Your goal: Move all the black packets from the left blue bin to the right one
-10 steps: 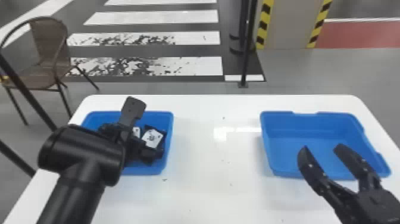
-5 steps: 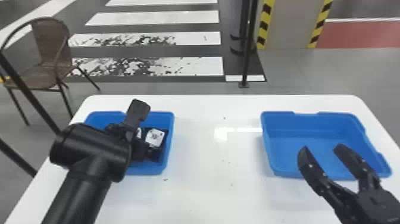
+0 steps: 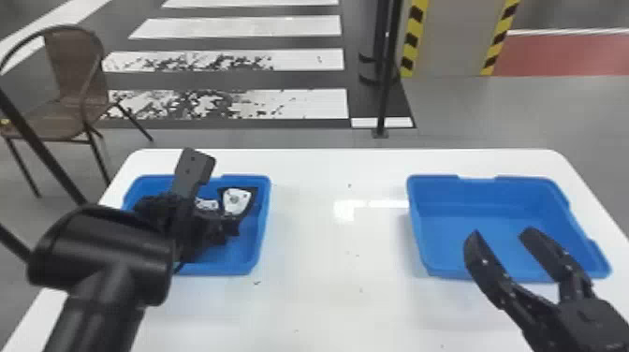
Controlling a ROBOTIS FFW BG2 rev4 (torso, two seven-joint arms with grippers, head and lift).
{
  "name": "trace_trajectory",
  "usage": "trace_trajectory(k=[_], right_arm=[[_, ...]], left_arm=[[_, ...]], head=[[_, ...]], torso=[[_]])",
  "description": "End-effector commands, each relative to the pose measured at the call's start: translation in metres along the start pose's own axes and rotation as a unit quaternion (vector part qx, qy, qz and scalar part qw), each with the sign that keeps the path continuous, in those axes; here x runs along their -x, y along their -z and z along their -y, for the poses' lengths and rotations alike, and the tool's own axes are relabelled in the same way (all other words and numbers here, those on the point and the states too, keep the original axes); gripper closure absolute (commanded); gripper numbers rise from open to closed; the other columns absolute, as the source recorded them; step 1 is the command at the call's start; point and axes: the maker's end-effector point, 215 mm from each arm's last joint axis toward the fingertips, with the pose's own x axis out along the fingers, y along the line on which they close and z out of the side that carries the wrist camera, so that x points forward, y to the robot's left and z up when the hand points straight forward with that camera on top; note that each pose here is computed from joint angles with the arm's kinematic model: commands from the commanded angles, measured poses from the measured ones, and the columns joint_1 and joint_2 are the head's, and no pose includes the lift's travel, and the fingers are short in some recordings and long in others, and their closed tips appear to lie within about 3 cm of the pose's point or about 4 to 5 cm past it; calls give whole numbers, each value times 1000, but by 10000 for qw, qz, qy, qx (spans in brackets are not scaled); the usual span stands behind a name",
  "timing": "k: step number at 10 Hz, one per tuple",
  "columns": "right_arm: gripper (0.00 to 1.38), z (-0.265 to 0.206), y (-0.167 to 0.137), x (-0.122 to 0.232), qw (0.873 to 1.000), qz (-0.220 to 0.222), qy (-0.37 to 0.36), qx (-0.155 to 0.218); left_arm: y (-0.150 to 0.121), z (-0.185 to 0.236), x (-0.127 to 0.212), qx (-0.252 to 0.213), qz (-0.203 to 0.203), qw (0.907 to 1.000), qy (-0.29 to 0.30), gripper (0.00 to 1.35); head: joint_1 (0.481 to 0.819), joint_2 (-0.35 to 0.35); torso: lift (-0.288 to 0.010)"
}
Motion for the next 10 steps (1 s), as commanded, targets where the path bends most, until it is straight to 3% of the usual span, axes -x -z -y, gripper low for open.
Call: trace_trajectory(k=[1, 4, 5, 8, 10], right_arm=[[285, -5, -2, 0, 9997, 36, -60, -249], [305, -32, -2, -13, 9957, -207, -578, -700], [302, -43, 3, -19, 9917, -305, -734, -1009], [303, -66, 13, -45, 9795, -489, -1387, -1375], [303, -53, 38, -68, 9732, -569, -1466, -1679]], left_arm=[[-15, -13, 42, 72, 438, 9988, -198, 1194], [-24, 25, 75, 88, 1104, 9931, 384, 1194], [-24, 43, 82, 66, 1327, 9891, 634, 1194], [-22, 105, 86, 86, 1591, 9787, 1295, 1194], [-28, 154, 88, 12, 1687, 9686, 1826, 1194]], head=[[695, 66], [695, 105], [695, 102], [695, 86], [695, 55]], torso=[[-140], [-140], [-140], [-140], [-140]])
